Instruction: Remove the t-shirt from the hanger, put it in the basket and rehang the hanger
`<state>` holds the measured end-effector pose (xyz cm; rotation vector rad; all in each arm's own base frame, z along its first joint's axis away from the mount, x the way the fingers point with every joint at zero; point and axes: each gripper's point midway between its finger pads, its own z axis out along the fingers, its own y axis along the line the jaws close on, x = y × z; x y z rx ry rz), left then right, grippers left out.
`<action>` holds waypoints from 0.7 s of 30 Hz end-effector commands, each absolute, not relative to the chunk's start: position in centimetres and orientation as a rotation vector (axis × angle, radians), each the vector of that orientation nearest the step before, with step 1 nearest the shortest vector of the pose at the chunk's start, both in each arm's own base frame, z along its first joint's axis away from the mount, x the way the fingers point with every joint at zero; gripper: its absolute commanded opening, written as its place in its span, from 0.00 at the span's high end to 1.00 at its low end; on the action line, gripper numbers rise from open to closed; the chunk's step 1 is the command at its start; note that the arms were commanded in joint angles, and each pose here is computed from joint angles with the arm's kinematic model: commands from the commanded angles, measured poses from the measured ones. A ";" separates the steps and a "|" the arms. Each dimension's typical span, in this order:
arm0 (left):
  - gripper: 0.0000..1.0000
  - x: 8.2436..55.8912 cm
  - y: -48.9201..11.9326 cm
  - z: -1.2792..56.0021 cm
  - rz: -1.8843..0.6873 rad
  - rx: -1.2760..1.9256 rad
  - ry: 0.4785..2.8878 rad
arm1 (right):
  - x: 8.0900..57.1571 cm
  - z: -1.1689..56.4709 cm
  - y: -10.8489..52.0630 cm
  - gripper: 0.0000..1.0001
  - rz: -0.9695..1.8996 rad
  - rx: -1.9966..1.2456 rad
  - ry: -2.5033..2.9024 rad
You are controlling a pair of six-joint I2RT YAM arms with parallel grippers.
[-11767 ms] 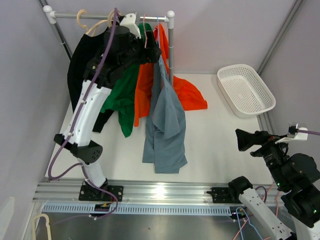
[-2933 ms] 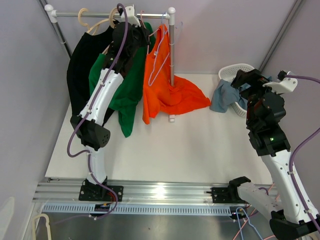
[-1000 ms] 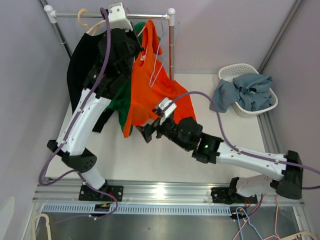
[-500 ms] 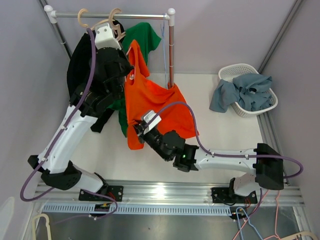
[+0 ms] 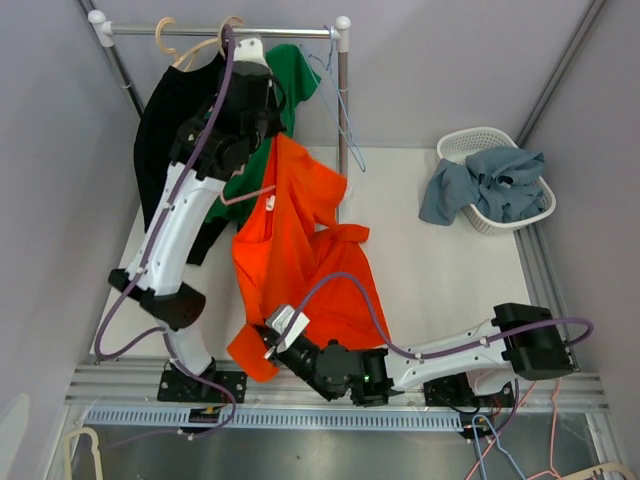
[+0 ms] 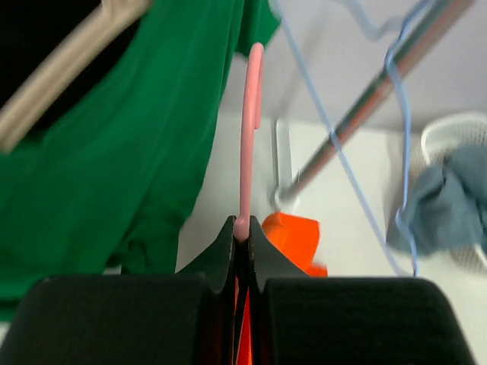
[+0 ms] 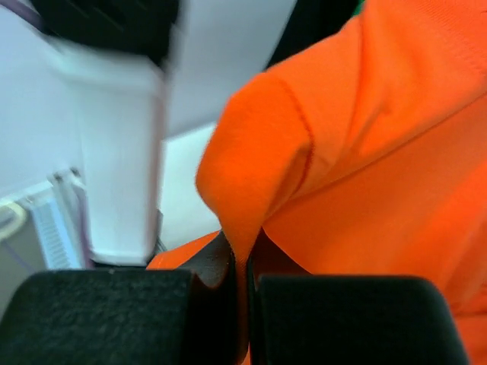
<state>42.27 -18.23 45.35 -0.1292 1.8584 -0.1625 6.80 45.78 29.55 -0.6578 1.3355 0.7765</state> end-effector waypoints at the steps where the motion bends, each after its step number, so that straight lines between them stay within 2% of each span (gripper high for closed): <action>1: 0.99 37.1 -16.3 49.0 -0.309 -0.167 1.790 | 8.4 28.9 45.0 1.00 0.725 -0.564 1.377; 2: 0.99 36.0 -16.1 49.3 -0.344 -0.162 1.778 | 9.8 29.4 44.6 1.00 0.701 -0.531 1.387; 3: 0.99 35.9 -16.2 45.2 -0.298 -0.143 1.862 | 10.6 29.3 44.3 1.00 0.672 -0.528 1.403; 4: 1.00 33.1 -14.8 48.5 -0.358 -0.178 1.749 | 11.4 30.1 43.7 1.00 0.680 -0.492 1.406; 5: 0.99 31.8 -13.9 49.2 -0.373 -0.200 1.708 | 12.4 30.6 43.1 1.00 0.672 -0.456 1.412; 6: 0.99 31.9 -14.8 45.6 -0.376 -0.182 1.742 | 14.4 30.7 42.2 1.00 0.632 -0.418 1.434; 7: 1.00 28.4 -12.8 48.4 -0.453 -0.204 1.634 | 15.5 31.6 41.4 1.00 0.649 -0.365 1.448; 8: 0.99 27.0 -12.2 48.7 -0.484 -0.213 1.593 | 16.6 32.7 40.9 1.00 0.643 -0.325 1.455; 9: 0.99 26.7 -12.7 44.9 -0.475 -0.198 1.650 | 18.9 32.2 39.8 1.00 0.576 -0.299 1.493; 12: 0.99 22.7 -10.6 44.3 -0.567 -0.197 1.557 | 22.8 31.9 37.8 1.00 0.465 -0.222 1.602; 14: 0.99 19.7 -8.7 45.4 -0.631 -0.192 1.438 | 23.9 30.6 37.5 1.00 0.429 -0.206 1.661; 16: 0.99 18.9 -7.7 44.2 -0.624 -0.194 1.401 | 24.5 29.3 36.2 1.00 0.361 -0.186 1.719; 17: 0.99 18.1 -7.0 45.3 -0.647 -0.201 1.327 | 24.4 28.5 36.0 1.00 0.372 -0.152 1.761; 18: 0.99 16.6 -5.6 46.0 -0.658 -0.212 1.258 | 24.3 26.6 34.2 1.00 0.273 -0.160 1.831; 21: 0.99 16.0 -4.4 45.4 -0.650 -0.245 1.191 | 23.7 25.2 30.0 1.00 0.194 0.009 1.932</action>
